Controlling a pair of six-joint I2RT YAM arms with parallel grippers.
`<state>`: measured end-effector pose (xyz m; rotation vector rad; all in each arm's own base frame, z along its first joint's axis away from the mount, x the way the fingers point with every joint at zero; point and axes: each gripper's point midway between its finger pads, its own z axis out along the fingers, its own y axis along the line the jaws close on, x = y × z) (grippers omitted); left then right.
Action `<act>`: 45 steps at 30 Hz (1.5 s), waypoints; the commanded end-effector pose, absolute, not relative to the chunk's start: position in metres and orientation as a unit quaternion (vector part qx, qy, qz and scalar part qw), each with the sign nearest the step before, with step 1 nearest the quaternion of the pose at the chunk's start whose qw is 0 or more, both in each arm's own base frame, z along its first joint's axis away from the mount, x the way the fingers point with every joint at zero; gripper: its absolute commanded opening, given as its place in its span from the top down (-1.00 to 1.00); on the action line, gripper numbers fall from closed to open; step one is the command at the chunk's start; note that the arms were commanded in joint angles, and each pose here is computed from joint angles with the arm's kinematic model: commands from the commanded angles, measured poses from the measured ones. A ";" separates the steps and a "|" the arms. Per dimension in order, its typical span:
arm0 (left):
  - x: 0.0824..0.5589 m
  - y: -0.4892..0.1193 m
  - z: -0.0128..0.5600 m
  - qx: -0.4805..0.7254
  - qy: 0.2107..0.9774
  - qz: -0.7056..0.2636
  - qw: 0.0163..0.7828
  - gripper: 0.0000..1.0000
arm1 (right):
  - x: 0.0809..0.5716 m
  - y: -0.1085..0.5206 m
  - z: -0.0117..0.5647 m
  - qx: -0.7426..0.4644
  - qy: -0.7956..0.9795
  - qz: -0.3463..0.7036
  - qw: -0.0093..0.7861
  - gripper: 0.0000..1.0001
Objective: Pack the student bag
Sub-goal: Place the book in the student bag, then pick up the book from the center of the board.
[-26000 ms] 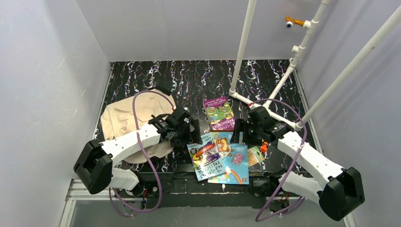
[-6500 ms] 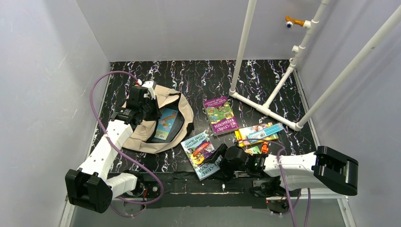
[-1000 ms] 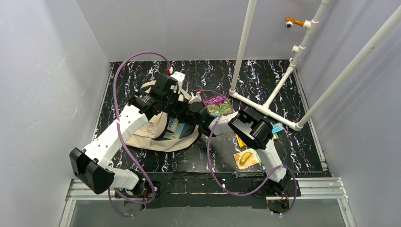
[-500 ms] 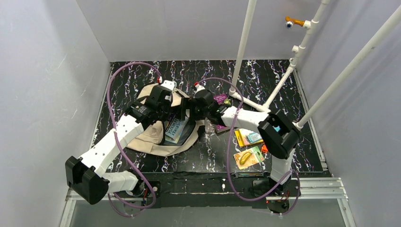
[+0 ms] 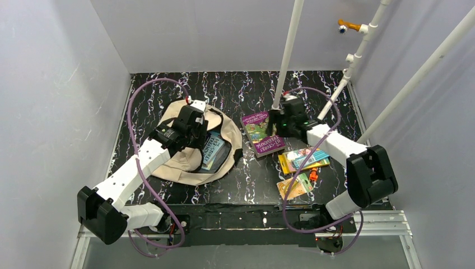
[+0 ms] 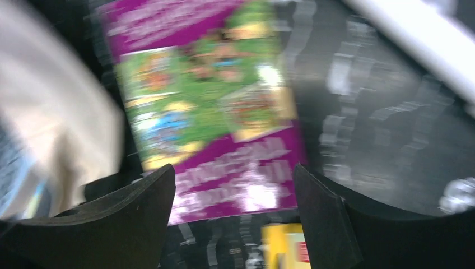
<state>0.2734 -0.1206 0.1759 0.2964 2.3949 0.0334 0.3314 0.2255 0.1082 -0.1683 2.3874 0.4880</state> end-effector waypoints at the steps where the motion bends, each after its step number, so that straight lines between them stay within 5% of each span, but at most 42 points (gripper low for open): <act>1: 0.247 -0.132 0.179 0.121 0.934 -0.053 0.332 -0.17 | 0.350 0.174 0.100 0.006 0.919 0.185 0.347 -0.75; 4: 0.233 -0.181 0.198 0.122 0.921 -0.193 0.315 -0.93 | 0.357 0.161 0.098 0.006 0.917 0.177 0.356 -0.90; 8: 0.242 -0.246 0.220 0.099 0.884 -0.330 0.315 -0.96 | 0.359 0.158 0.087 0.013 0.921 0.198 0.335 -0.89; 12: 0.248 -0.305 0.220 0.164 0.874 -0.296 0.349 -0.96 | 0.357 0.163 0.089 0.014 0.915 0.226 0.334 -0.88; 20: 0.289 -0.358 0.145 0.009 0.925 -0.284 0.251 -0.23 | 0.361 0.162 0.076 0.023 0.919 0.224 0.323 -0.67; 26: 0.306 -0.365 0.081 -0.063 0.945 -0.236 0.220 -0.42 | 0.363 0.161 0.080 0.022 0.916 0.225 0.331 -0.64; 32: 0.309 -0.353 0.048 -0.115 0.951 -0.194 0.212 -0.20 | 0.358 0.155 0.078 0.031 0.915 0.222 0.335 -0.67; 37: 0.317 -0.355 0.041 -0.114 0.949 -0.190 0.226 0.22 | 0.355 0.162 0.067 0.033 0.919 0.238 0.314 -0.65; 41: 0.321 -0.366 0.049 -0.089 0.941 -0.223 0.240 0.91 | 0.351 0.164 0.069 0.038 0.917 0.248 0.309 -0.65; 45: 0.328 -0.367 0.081 -0.112 0.920 -0.257 0.272 1.00 | 0.345 0.149 0.079 0.055 0.924 0.214 0.313 -0.91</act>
